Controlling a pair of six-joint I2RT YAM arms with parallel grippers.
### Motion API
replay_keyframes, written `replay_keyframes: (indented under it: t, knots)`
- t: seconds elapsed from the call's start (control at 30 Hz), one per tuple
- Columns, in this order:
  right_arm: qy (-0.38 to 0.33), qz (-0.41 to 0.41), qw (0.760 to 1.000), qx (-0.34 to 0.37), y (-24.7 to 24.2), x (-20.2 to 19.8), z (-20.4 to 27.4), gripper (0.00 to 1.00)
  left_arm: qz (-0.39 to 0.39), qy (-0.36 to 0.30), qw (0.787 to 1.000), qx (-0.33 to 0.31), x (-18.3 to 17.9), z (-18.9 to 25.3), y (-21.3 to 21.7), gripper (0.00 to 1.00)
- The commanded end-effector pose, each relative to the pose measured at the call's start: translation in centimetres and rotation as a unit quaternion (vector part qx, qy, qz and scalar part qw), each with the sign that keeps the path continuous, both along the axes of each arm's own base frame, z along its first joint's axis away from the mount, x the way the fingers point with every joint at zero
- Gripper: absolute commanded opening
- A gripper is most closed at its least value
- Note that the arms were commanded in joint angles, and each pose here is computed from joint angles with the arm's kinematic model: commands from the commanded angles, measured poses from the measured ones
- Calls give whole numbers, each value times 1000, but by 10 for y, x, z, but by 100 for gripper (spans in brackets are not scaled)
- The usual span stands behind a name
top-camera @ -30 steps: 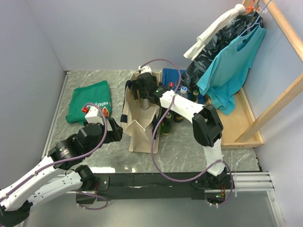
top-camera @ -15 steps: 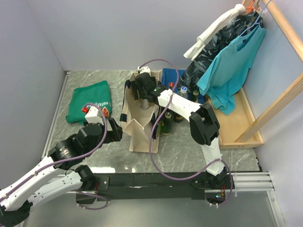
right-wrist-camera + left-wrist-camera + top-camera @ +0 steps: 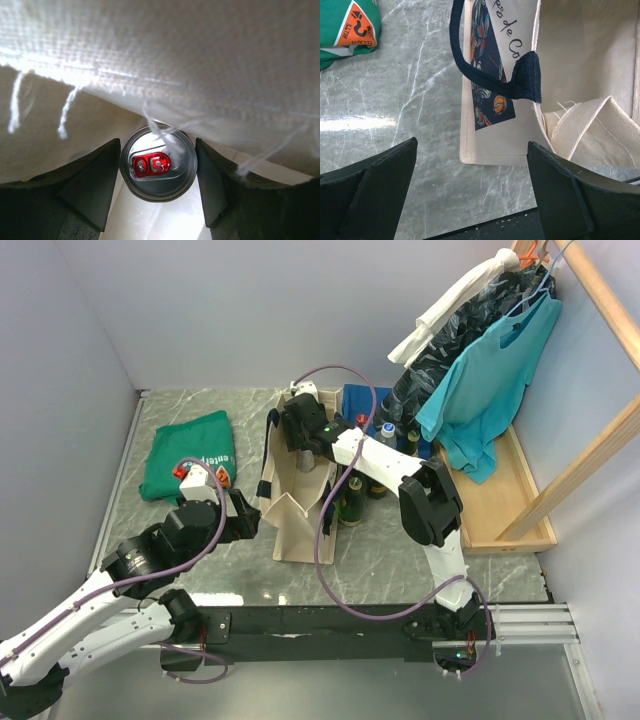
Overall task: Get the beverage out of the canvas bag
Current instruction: Take out the drink from the canvas bag.
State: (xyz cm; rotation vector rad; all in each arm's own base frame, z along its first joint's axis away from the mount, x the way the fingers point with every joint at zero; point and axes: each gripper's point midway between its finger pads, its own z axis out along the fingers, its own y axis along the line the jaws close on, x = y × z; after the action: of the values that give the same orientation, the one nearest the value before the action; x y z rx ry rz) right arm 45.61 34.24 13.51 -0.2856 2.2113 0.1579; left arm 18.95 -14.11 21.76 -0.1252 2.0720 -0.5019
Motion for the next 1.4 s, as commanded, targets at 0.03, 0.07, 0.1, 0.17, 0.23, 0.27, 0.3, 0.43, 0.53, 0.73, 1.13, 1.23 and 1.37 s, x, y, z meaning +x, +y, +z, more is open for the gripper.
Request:
replay_keyframes:
  t: [0.03,0.07,0.1,0.17,0.23,0.27,0.3,0.43,0.53,0.73,1.13,1.23,1.37]
  knots:
    - [10,7,1000,5,4,-7,7,69,4,-13,1000,-15,2,12,-1,96]
    - [12,8,1000,4,3,-8,6,69,4,-13,1000,-15,2,11,-1,96]
    - [12,7,1000,5,3,-9,8,70,4,-13,1000,-15,2,11,-1,96]
    - [14,9,1000,5,2,-11,7,72,3,-14,1000,-16,2,12,-2,96]
    - [13,10,1000,8,1,-12,8,72,2,-13,1000,-15,2,11,-2,96]
    - [13,11,1000,7,1,-12,9,73,2,-12,1000,-14,2,10,-2,96]
    - [15,9,1000,8,0,-13,9,73,2,-12,1000,-13,2,11,-2,96]
    - [20,15,1000,6,1,-15,8,73,3,-12,1000,-13,2,10,-2,96]
    - [23,15,1000,6,1,-16,9,72,3,-12,1000,-14,2,10,-2,96]
    - [29,18,999,6,1,-19,9,69,3,-11,1000,-13,2,10,-2,97]
    - [33,24,999,10,0,-24,12,48,2,-11,1000,-13,2,10,-2,96]
    - [36,27,999,10,-1,-26,12,32,3,-12,1000,-13,2,11,-2,96]
    - [40,33,999,12,1,-29,14,7,1,-12,1000,-14,2,11,-2,96]
